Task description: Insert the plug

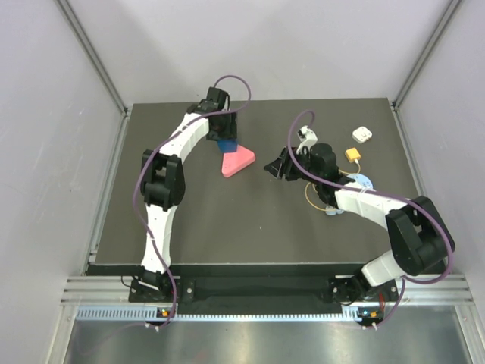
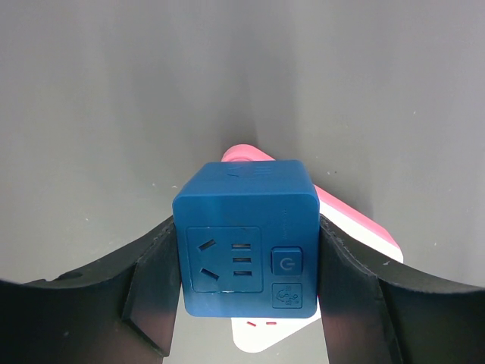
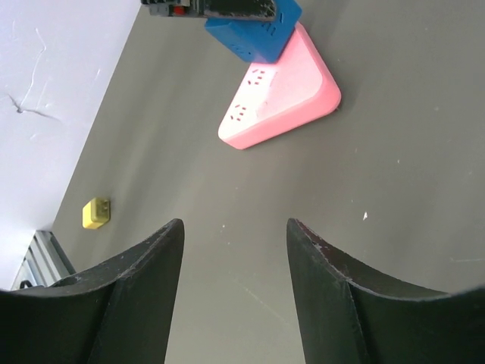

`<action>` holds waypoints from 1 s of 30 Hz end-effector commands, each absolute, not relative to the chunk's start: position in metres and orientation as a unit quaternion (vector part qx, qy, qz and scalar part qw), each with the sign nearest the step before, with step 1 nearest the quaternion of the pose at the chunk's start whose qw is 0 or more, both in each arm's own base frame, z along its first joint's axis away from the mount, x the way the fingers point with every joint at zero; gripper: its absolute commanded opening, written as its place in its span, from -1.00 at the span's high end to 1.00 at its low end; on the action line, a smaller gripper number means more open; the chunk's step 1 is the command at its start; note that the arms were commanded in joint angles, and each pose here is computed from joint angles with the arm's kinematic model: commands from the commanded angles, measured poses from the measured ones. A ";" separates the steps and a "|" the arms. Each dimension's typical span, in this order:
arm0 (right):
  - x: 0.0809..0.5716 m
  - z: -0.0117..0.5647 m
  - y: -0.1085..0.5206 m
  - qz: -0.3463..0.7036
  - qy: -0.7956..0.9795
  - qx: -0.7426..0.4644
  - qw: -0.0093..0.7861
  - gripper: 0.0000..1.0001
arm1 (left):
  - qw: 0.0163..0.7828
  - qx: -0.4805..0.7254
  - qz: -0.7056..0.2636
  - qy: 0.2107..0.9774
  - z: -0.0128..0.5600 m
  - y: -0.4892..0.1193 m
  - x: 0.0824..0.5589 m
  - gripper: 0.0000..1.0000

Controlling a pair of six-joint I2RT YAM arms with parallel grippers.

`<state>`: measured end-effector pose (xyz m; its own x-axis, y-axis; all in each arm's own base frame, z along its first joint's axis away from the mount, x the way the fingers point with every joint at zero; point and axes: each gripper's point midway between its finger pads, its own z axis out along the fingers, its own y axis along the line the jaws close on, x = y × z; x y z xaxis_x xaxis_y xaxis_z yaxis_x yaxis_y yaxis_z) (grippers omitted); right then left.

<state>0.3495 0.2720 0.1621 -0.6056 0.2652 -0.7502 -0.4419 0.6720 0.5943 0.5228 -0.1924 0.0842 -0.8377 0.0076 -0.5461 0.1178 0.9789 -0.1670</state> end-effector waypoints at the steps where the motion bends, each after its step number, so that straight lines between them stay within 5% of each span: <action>1: 0.351 0.172 0.272 0.413 0.788 -0.044 0.453 -0.12 | 0.058 0.050 0.015 0.997 -0.036 -0.162 0.427 1.00; 16: 0.346 0.159 0.260 0.388 0.810 -0.013 0.439 -0.06 | 0.074 0.053 -0.006 0.996 -0.025 -0.189 0.424 0.99; 24: 0.335 0.173 0.250 0.378 0.809 -0.016 0.451 -0.10 | 0.113 0.072 -0.047 0.990 0.026 -0.195 0.444 -0.08; 30: 0.329 0.181 0.244 0.380 0.803 -0.006 0.459 -0.16 | 0.160 0.075 -0.064 0.982 0.068 -0.195 0.459 -0.30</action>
